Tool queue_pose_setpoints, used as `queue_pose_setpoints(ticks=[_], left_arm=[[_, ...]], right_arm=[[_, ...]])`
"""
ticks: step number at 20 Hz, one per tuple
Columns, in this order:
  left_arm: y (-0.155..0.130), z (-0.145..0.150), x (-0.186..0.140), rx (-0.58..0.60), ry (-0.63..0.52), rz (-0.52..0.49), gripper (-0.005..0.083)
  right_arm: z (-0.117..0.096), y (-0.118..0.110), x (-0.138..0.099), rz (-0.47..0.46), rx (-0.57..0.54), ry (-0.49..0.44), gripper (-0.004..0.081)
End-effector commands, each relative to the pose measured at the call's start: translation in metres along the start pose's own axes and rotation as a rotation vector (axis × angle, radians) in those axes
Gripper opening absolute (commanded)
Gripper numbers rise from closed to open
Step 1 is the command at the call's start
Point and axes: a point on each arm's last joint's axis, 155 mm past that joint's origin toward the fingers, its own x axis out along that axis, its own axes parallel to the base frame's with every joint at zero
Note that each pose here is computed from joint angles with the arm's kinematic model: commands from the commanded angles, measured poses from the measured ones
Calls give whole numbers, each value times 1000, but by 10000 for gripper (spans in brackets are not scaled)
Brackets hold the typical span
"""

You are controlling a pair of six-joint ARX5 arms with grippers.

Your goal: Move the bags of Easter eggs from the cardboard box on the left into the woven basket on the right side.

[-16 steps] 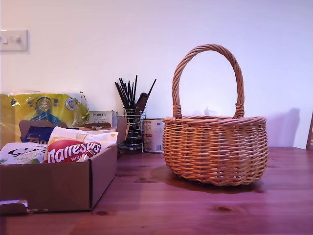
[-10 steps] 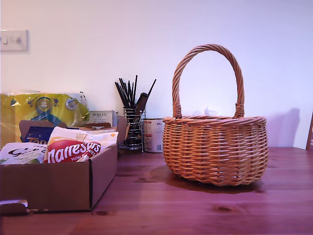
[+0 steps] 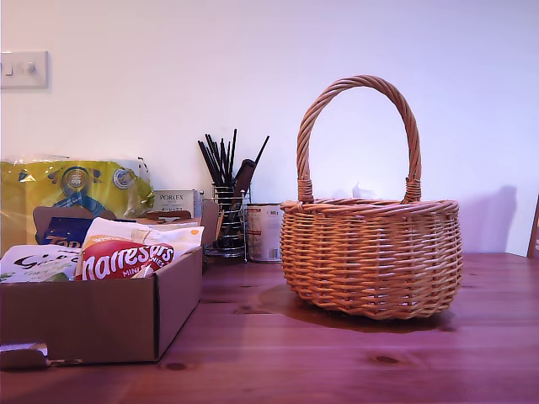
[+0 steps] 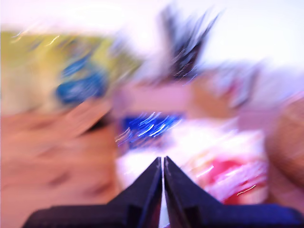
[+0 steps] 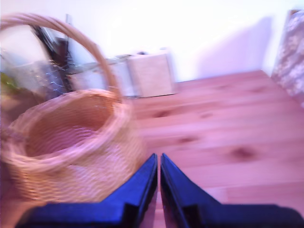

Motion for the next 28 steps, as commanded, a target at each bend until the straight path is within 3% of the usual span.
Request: queue_pose_setpoints(ticks=[1, 5, 10, 14, 16, 19, 20, 21, 23, 24, 25, 28], left_arm=[[-16, 7, -1, -16, -28, -82, -19], [-35, 25, -7, -42, -15, -161, -19], [-56, 25, -8, -44, 171, -245, -19], [-66, 14, 0, 102, 384, -319, -19], [-66, 10, 9, 244, 441, -367, -19], [-58, -1, 34, 298, 513, -396, 13], [-56, -5, 42, 330, 530, -413, 64], [-56, -10, 52, 346, 540, -437, 180], [-51, -17, 74, 396, 518, -462, 581], [-44, -22, 85, 440, 515, -449, 711], [-38, -28, 94, 487, 516, -444, 751], [-29, -39, 115, 527, 517, -426, 750]], right_arm=[[8, 11, -2, 54, 33, -15, -12], [26, 31, -10, 126, 25, -18, -12], [44, 55, -19, 199, 22, 8, -12], [34, 78, -21, 281, -8, 135, -12], [31, 88, -20, 324, -28, 176, -12], [21, 95, -16, 351, -26, 230, -12], [17, 97, -15, 357, -24, 252, -12], [14, 99, -14, 367, -22, 266, -12], [11, 101, -14, 378, -21, 279, -12], [11, 101, -13, 378, -21, 281, -12], [10, 101, -13, 379, -20, 284, -12], [10, 102, -13, 380, -21, 286, -12]])
